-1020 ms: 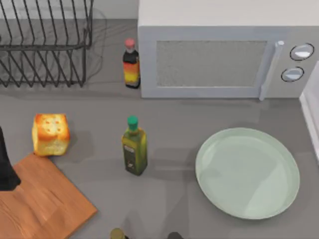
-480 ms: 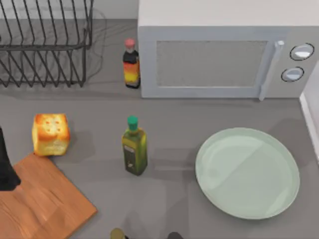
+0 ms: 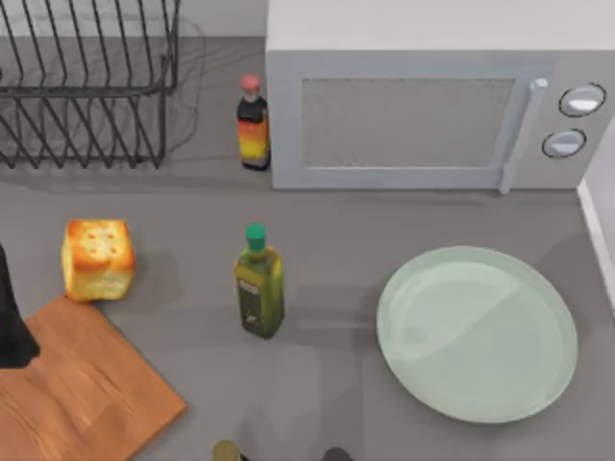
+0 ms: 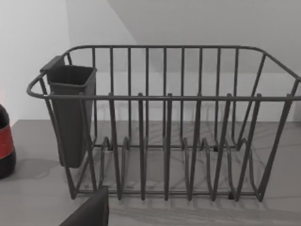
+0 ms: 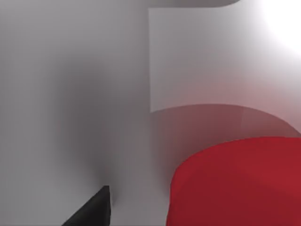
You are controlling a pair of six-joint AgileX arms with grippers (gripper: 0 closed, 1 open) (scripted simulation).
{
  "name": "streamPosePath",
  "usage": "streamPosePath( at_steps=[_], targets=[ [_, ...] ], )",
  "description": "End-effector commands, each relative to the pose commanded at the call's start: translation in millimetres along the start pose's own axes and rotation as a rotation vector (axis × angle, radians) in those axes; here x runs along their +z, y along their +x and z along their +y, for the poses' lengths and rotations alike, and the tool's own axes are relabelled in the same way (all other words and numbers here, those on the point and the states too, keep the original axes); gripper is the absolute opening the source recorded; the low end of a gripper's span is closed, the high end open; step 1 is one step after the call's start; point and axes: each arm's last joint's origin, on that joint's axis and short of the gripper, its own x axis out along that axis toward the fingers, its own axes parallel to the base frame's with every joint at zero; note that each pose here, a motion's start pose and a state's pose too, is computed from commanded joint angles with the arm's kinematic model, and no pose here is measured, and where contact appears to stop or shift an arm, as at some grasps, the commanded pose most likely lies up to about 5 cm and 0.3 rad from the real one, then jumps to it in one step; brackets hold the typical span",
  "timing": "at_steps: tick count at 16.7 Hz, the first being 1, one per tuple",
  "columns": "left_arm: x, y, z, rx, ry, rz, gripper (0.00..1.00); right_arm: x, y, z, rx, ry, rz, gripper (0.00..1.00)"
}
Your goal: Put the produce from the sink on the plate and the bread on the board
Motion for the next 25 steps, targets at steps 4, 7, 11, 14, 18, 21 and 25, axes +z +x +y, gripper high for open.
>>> streamPosePath(
  at_steps=[4, 7, 11, 14, 18, 21, 25],
  targets=[
    [0, 0, 0, 0.0, 0.0, 0.0, 1.0, 0, 0, 0, 0.0, 0.0, 0.0, 0.85],
    [0, 0, 0, 0.0, 0.0, 0.0, 1.0, 0, 0, 0, 0.0, 0.0, 0.0, 0.62],
    [0, 0, 0, 0.0, 0.0, 0.0, 1.0, 0, 0, 0, 0.0, 0.0, 0.0, 0.32],
    [0, 0, 0, 0.0, 0.0, 0.0, 1.0, 0, 0, 0, 0.0, 0.0, 0.0, 0.1],
    [0, 0, 0, 0.0, 0.0, 0.0, 1.0, 0, 0, 0, 0.0, 0.0, 0.0, 0.0],
    [0, 0, 0, 0.0, 0.0, 0.0, 1.0, 0, 0, 0, 0.0, 0.0, 0.0, 0.0],
    [0, 0, 0, 0.0, 0.0, 0.0, 1.0, 6, -29, -1, 0.0, 0.005, -0.048, 0.0]
  ],
)
